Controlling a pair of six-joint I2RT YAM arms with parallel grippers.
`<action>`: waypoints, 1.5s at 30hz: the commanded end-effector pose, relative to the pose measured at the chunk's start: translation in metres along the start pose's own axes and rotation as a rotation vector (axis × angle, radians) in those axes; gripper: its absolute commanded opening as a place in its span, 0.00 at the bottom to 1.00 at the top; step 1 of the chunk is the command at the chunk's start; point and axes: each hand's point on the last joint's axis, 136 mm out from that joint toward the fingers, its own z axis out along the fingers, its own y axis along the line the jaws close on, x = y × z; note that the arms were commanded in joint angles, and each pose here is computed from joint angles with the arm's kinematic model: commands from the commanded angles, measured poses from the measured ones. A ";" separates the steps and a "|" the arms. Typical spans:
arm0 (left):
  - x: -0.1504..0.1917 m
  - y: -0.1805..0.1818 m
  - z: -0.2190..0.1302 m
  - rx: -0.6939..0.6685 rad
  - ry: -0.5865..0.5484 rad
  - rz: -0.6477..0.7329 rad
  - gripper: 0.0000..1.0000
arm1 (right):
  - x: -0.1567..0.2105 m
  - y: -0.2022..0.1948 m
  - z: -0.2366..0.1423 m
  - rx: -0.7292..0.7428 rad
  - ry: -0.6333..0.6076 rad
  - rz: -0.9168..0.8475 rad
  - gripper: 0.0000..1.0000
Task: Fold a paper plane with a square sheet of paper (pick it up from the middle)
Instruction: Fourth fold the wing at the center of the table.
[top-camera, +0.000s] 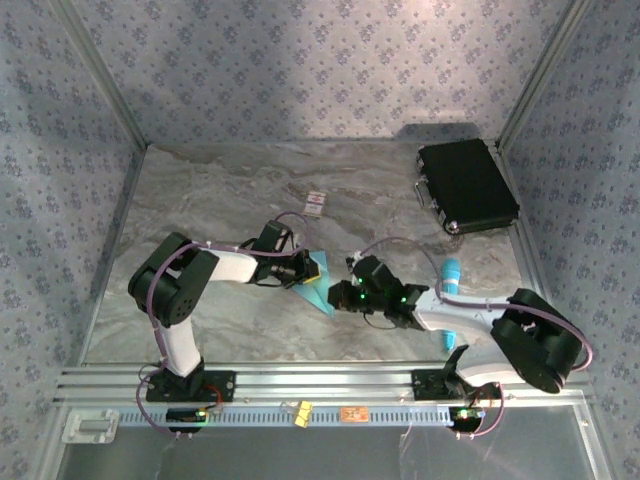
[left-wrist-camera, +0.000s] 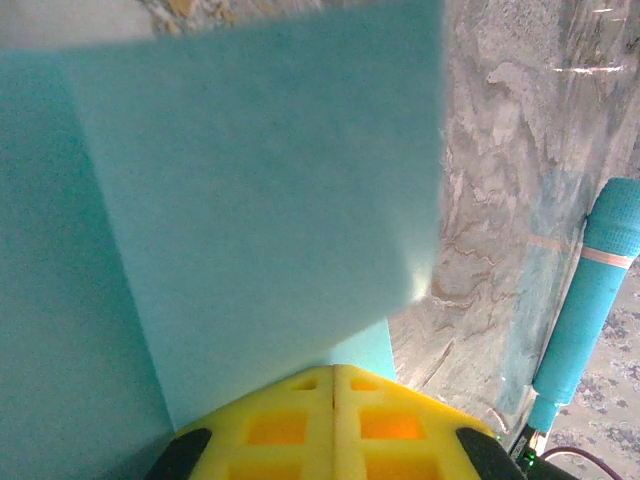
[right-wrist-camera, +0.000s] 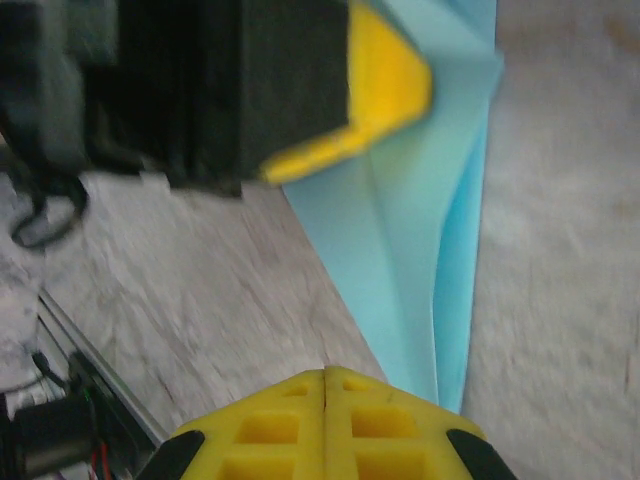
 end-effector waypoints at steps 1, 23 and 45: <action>0.008 0.041 0.001 -0.136 -0.006 -0.047 0.02 | -0.008 -0.003 0.010 0.025 0.022 -0.014 0.06; 0.005 0.035 0.001 -0.123 -0.007 -0.028 0.03 | 0.003 -0.037 0.059 0.142 0.133 0.047 0.06; 0.008 -0.008 -0.024 -0.074 -0.005 0.097 0.02 | 0.023 -0.059 0.064 0.171 0.147 0.090 0.05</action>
